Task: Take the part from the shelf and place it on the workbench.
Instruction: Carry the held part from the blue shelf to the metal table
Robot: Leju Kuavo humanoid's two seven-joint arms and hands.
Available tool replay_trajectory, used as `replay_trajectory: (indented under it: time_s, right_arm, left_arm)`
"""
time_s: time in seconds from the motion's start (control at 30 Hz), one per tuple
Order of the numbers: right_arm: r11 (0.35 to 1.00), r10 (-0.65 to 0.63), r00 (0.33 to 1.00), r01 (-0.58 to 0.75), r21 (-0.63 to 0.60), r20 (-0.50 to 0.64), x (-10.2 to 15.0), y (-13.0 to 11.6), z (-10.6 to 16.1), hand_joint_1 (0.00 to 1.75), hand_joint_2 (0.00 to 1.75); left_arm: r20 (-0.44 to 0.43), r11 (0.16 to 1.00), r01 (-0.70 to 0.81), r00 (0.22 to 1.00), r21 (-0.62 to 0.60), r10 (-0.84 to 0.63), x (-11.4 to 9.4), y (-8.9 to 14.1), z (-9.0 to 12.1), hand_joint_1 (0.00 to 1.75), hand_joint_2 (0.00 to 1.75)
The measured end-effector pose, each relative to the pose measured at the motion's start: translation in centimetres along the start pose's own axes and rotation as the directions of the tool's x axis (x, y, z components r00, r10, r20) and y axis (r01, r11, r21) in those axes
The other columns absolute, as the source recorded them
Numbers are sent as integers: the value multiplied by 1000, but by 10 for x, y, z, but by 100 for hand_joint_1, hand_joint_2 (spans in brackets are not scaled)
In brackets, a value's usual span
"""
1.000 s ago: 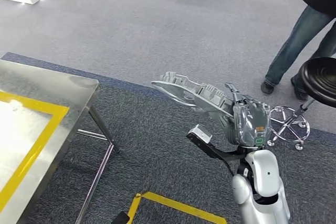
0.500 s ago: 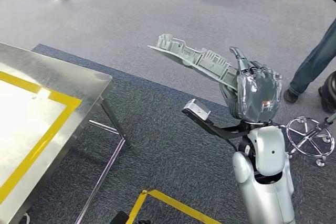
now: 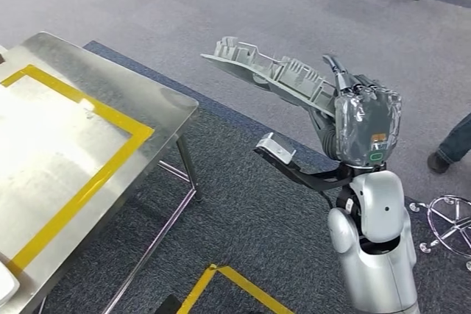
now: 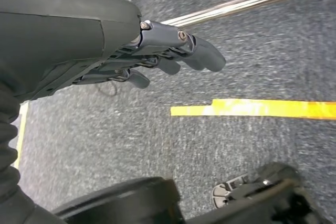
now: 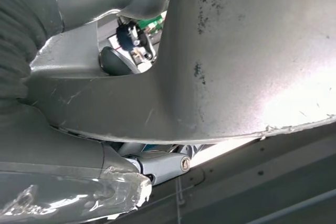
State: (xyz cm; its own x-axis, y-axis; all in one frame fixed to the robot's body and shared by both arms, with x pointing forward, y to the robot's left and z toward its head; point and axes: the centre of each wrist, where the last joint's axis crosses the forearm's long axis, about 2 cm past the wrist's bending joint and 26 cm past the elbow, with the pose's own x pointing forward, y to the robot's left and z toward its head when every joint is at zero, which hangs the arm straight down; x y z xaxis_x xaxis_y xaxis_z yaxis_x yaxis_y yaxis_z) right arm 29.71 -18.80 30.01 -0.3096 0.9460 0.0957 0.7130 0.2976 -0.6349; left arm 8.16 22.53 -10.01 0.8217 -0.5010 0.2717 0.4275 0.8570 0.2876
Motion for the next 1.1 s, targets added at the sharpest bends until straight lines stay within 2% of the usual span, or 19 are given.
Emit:
replay_trajectory:
  time_s: [0.33, 1.1]
  right_arm:
    - [1000, 8, 1000, -8, 10, 4, -1, 3, -2, 175, 175]
    - [998, 18, 999, -16, 63, -30, -9, 15, 2, 175, 175]
  left_arm:
    - [-35, 1000, -29, 999, -1, 29, -7, -1, 1, 0, 175]
    - [-43, 999, -44, 998, -7, 44, -9, 1, 0, 0, 175]
